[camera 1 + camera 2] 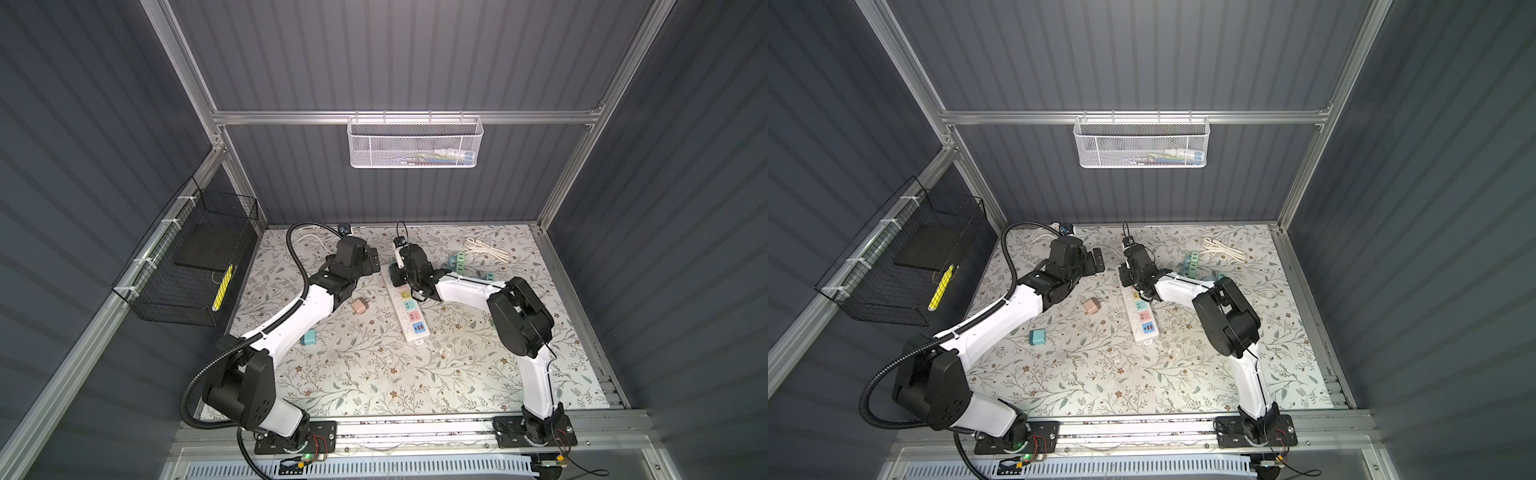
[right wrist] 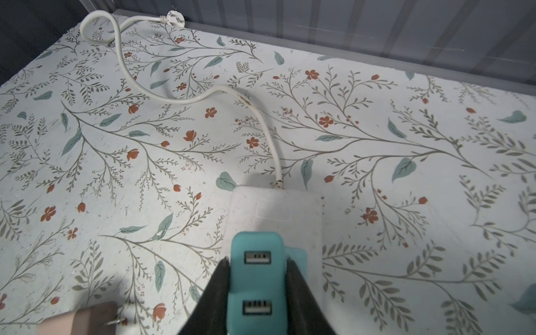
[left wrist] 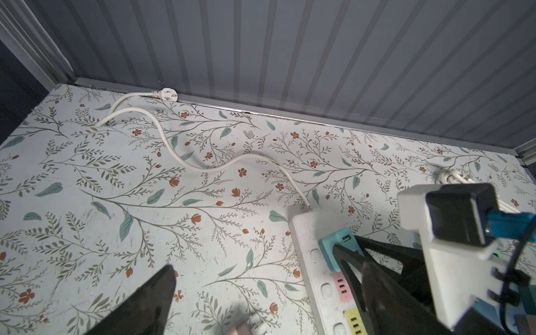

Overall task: Insert the plug
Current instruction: 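Carry the teal adapter with the right gripper over the white strip's farthest socket, then lower the teal adapter with the right gripper onto the farthest socket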

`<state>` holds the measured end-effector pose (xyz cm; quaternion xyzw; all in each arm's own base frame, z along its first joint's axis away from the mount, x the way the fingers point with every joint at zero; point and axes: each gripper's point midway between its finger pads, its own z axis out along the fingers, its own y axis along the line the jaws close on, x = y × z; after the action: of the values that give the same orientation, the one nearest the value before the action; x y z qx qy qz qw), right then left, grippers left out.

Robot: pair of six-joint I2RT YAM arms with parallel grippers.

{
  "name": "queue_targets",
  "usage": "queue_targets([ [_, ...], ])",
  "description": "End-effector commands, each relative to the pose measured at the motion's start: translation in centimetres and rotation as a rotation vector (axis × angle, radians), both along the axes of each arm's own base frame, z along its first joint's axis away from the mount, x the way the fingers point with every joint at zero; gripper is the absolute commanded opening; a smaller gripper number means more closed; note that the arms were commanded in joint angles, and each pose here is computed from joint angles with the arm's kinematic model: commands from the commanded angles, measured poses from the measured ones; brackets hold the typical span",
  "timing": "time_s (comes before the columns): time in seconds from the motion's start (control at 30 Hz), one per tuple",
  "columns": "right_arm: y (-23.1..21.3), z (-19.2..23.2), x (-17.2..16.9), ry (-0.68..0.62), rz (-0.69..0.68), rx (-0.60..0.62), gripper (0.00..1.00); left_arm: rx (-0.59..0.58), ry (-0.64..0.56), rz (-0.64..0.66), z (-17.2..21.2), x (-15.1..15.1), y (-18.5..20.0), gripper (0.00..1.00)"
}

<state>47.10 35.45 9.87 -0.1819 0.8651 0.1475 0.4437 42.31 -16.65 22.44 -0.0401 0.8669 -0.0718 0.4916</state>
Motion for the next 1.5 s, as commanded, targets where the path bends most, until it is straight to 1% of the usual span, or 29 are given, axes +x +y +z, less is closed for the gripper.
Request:
queue_targets([
  [0.0,-1.5,-2.3,-0.1,0.016,-0.042,-0.069,0.25,-0.006,0.017,0.006,-0.7,0.0,0.3,1.00],
  [0.1,-1.8,-2.1,0.1,0.006,-0.044,-0.079,0.25,-0.011,0.022,0.003,-0.9,0.0,0.2,1.00],
  [0.37,-1.7,-2.9,-0.1,0.030,-0.031,-0.077,0.25,-0.011,0.026,0.003,-1.0,0.1,0.2,1.00],
  [0.5,-1.3,-3.9,-0.8,0.043,-0.024,-0.094,0.25,-0.014,0.027,0.004,-1.1,0.1,0.2,1.00],
  [0.67,-1.2,-4.5,-2.4,0.045,-0.026,-0.161,0.25,-0.013,0.027,0.006,-1.1,0.1,0.3,1.00],
  [0.83,-2.7,-4.9,-4.0,0.033,-0.072,-0.211,0.24,-0.017,0.029,0.006,-1.1,0.1,0.3,1.00],
  [1.0,-3.8,-4.8,-5.0,0.038,-0.100,-0.223,0.24,-0.026,0.031,0.001,-1.1,0.1,0.1,1.00],
  [1.1,-3.6,-4.0,-4.8,0.027,-0.095,-0.222,0.24,-0.026,0.031,0.001,-1.1,0.0,0.1,1.00],
  [1.17,-3.2,-4.0,-4.4,0.034,-0.085,-0.237,0.24,-0.025,0.032,0.001,-1.1,0.0,0.1,1.00],
  [1.3,-2.5,-5.4,-4.1,0.067,-0.062,-0.254,0.25,-0.019,0.029,0.004,-1.1,0.0,0.3,1.00],
  [1.47,-1.8,-7.0,-4.2,0.144,-0.033,-0.276,0.25,-0.019,0.021,0.003,-0.8,0.0,0.3,1.00],
])
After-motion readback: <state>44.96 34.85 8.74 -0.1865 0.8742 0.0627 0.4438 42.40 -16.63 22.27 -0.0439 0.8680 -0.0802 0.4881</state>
